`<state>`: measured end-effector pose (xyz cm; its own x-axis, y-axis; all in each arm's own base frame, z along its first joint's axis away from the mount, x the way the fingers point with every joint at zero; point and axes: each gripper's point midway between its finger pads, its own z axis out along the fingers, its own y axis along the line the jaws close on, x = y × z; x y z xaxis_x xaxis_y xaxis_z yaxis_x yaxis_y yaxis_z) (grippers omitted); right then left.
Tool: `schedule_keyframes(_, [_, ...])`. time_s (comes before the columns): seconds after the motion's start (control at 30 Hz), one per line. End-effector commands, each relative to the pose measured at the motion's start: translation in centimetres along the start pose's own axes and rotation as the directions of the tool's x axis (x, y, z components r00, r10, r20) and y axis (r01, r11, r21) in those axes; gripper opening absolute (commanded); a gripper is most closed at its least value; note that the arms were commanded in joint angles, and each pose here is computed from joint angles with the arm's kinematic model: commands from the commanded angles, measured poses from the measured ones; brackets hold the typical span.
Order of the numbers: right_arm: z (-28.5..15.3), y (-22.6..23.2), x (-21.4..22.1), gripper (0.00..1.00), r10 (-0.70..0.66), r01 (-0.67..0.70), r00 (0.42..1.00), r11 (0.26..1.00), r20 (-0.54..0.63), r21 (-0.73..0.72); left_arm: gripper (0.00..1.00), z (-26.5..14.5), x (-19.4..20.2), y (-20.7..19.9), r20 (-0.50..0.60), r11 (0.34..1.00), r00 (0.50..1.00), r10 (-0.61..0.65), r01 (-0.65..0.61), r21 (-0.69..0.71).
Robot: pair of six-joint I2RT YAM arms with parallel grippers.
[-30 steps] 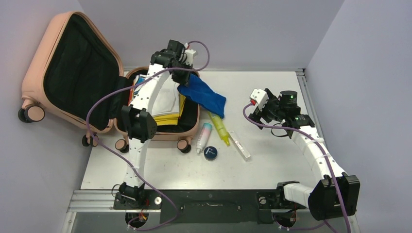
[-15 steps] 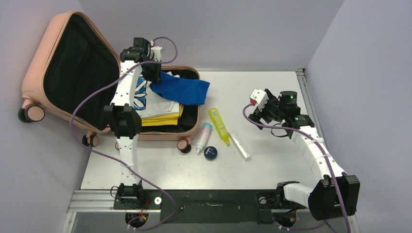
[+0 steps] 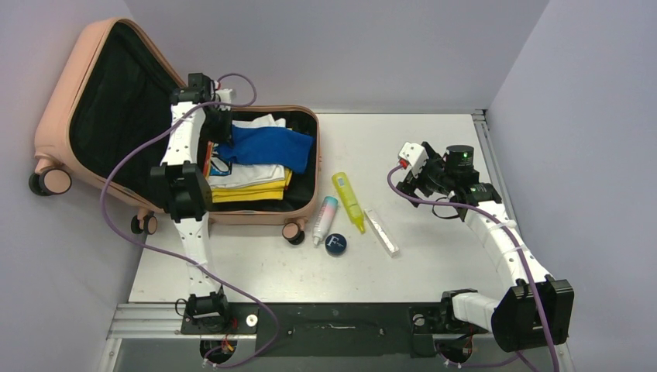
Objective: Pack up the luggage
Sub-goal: Place the clothes in the luggage.
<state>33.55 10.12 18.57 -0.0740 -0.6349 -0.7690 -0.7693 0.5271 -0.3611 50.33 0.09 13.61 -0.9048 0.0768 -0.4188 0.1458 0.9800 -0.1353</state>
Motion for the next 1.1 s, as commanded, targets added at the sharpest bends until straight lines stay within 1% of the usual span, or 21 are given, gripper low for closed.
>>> schedule_keyframes(0.0, [-0.1,-0.4,-1.3,0.9,-0.02,0.019,0.998,1.0,0.057,0.01,0.0,-2.6,-1.0,4.1,0.084,0.994,0.996,-0.014,0.023,-0.109])
schedule_keyframes(0.07, [-0.1,-0.4,-1.3,0.9,-0.02,0.02,0.998,1.0,0.058,0.01,0.0,-2.9,-1.0,5.3,0.104,0.99,0.994,-0.032,0.046,-0.132])
schedule_keyframes(0.17, [0.0,-0.4,-1.3,0.9,-0.019,0.019,0.998,1.0,0.057,0.008,0.0,-3.4,-0.8,6.2,0.123,0.989,0.991,-0.055,0.071,-0.128])
schedule_keyframes(0.37, [-0.1,-0.4,-1.4,0.9,-0.019,0.018,0.998,1.0,0.062,0.006,0.0,-3.3,-0.8,7.7,0.13,0.982,0.991,-0.036,0.059,-0.18])
schedule_keyframes(0.53, [-0.2,-0.4,-1.5,0.9,-0.018,0.018,0.998,1.0,0.064,0.005,0.01,-3.1,-0.6,8.0,0.129,0.984,0.99,-0.048,0.07,-0.166])
schedule_keyframes(0.63, [-0.2,-0.4,-1.6,0.9,-0.02,0.02,0.998,1.0,0.066,0.004,0.32,-3.1,-0.3,8.1,0.121,0.985,0.991,-0.055,0.074,-0.157])
schedule_keyframes(0.67, [-0.1,-0.4,-1.6,0.9,-0.019,0.019,0.998,1.0,0.065,0.003,0.37,-3.3,-0.3,8.0,0.126,0.985,0.991,-0.054,0.074,-0.158])
schedule_keyframes(0.7, [-0.1,-0.3,-1.5,0.9,-0.018,0.018,0.998,1.0,0.065,0.001,0.61,-3.5,-0.4,8.0,0.136,0.984,0.989,-0.051,0.073,-0.162])
schedule_keyframes(0.73, [-0.1,-0.3,-1.5,0.9,-0.018,0.018,0.998,1.0,0.064,0.001,0.97,-3.8,-0.6,8.1,0.15,0.984,0.988,-0.047,0.072,-0.165])
schedule_keyframes(0.83, [-0.1,-0.3,-1.5,0.9,-0.017,0.017,0.998,1.0,0.067,-0.001,0.96,-5.2,-1.6,8.0,0.205,0.981,0.978,-0.032,0.07,-0.181])
schedule_keyframes(0.93, [0.0,-0.3,-1.5,0.9,-0.013,0.013,0.998,1.0,0.067,-0.003,0.96,-7.7,-3.0,7.7,0.286,0.977,0.958,-0.015,0.074,-0.198])
schedule_keyframes(1.03, [0.0,-0.3,-1.5,0.9,-0.013,0.013,0.998,1.0,0.068,-0.004,0.96,-10.6,-4.9,7.1,0.413,0.976,0.91,0.02,0.072,-0.205])
schedule_keyframes(1.07, [0.0,-0.3,-1.5,0.9,-0.013,0.013,0.998,1.0,0.067,-0.004,0.96,-11.7,-5.4,6.8,0.46,0.977,0.887,0.038,0.065,-0.205])
